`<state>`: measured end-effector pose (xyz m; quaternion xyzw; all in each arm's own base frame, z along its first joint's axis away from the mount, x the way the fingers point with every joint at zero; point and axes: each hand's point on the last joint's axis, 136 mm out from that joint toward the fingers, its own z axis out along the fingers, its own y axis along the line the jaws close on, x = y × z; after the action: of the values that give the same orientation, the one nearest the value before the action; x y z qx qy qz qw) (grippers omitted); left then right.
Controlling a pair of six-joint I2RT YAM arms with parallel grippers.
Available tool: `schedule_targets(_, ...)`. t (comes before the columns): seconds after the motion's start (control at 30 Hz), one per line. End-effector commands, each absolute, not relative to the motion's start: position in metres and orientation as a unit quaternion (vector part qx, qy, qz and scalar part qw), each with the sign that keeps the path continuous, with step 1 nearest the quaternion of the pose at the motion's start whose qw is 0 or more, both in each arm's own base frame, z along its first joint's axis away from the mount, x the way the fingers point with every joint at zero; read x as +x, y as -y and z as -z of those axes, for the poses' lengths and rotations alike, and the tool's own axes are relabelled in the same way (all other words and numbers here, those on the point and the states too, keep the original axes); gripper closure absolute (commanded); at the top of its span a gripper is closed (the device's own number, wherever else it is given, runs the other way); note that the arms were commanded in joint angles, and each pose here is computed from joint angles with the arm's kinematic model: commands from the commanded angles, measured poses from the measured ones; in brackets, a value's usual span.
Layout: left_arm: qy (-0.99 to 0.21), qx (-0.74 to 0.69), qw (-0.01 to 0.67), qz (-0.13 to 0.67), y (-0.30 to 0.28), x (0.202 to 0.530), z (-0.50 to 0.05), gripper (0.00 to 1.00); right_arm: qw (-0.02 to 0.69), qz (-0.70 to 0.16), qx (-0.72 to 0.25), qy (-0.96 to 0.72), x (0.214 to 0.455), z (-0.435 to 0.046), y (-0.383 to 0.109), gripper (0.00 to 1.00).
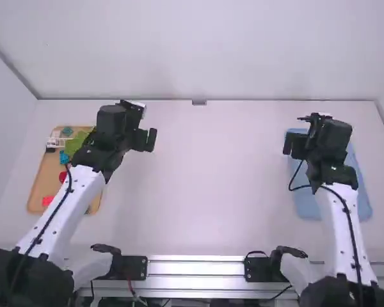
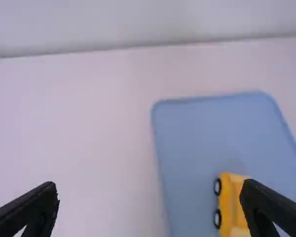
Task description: Assemble lego blocks to make yellow taxi
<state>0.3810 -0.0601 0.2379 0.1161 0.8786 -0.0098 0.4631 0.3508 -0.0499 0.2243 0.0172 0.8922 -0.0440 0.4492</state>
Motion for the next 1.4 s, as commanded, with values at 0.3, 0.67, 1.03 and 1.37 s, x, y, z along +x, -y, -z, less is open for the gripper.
schedule_targets(0.3,-0.845,0.011,0.535,0.007,0.01,0.368,-0.267,0.14,0.522,-0.003,0.002,-0.853,0.34,-0.247,0.002,0.15)
schedule_targets(0.67,-0.787,0.0,0.617,0.0,0.0,0.341,-0.284,0.34,0.609,-0.006,-0.005,-0.793,0.316,-0.259,-0.003,0.36)
schedule_targets(1.03,-0.787,0.0,0.617,0.0,0.0,0.295,-0.234,0.6,0.62,-0.006,-0.005,-0.785,0.278,-0.211,-0.003,0.62)
schedule_targets(1.37,-0.787,0.0,0.617,0.0,0.0,0.266,-0.183,0.82,0.62,-0.006,-0.005,-0.785,0.257,-0.16,-0.003,0.83)
